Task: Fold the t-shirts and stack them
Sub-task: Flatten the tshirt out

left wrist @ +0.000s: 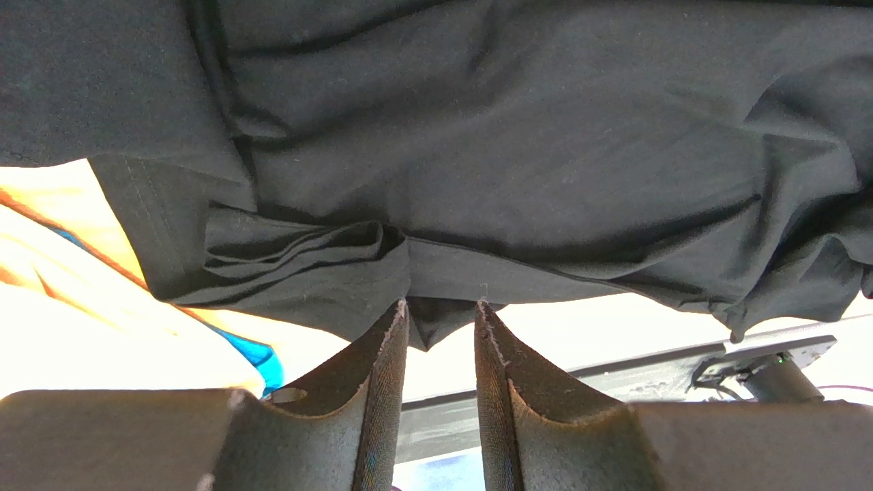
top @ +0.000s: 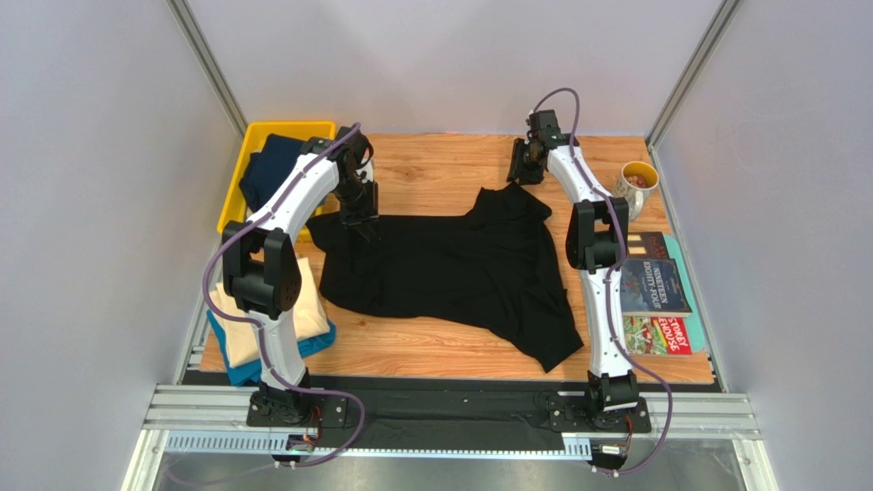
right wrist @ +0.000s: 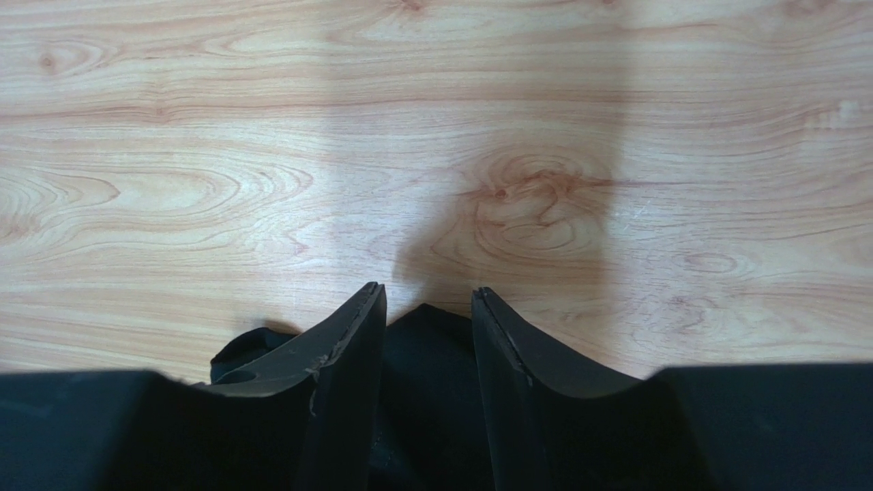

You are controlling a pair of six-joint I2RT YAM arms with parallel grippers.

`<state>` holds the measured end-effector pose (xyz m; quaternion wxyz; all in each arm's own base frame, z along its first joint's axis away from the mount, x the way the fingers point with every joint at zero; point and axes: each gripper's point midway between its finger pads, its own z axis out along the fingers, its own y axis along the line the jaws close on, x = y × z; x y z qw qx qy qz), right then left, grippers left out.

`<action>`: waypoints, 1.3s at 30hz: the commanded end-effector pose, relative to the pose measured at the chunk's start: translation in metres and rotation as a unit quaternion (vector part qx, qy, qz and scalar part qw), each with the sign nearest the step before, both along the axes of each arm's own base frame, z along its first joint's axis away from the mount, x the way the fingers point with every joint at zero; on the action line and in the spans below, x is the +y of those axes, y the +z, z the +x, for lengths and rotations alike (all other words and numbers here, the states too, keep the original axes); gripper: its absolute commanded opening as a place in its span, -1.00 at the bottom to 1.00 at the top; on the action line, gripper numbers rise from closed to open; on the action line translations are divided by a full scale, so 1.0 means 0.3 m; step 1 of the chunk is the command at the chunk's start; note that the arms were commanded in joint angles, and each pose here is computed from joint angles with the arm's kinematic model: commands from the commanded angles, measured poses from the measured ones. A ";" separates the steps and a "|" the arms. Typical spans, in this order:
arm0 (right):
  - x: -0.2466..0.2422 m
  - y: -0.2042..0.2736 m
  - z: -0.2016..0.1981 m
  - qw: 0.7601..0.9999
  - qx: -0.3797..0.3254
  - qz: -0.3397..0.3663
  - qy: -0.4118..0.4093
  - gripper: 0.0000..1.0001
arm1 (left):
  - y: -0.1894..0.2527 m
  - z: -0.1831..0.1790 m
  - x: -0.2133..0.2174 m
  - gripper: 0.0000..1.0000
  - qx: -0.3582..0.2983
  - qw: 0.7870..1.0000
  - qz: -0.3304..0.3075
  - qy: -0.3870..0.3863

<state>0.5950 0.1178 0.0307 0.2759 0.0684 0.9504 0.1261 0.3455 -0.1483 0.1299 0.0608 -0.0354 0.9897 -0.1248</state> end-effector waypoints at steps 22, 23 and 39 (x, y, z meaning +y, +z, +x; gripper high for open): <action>-0.019 0.038 -0.158 0.997 0.058 -0.047 0.010 -1.00 | 0.052 0.000 0.034 -0.17 -0.038 0.999 0.025 0.017; -0.027 0.091 -0.154 0.998 0.043 -0.052 0.007 -1.00 | 0.049 0.000 0.039 -0.16 -0.036 0.999 0.029 0.018; -0.070 0.654 -0.160 0.992 -0.120 -0.032 -0.016 -1.00 | 0.094 0.065 0.087 -0.13 -0.075 0.993 0.071 0.048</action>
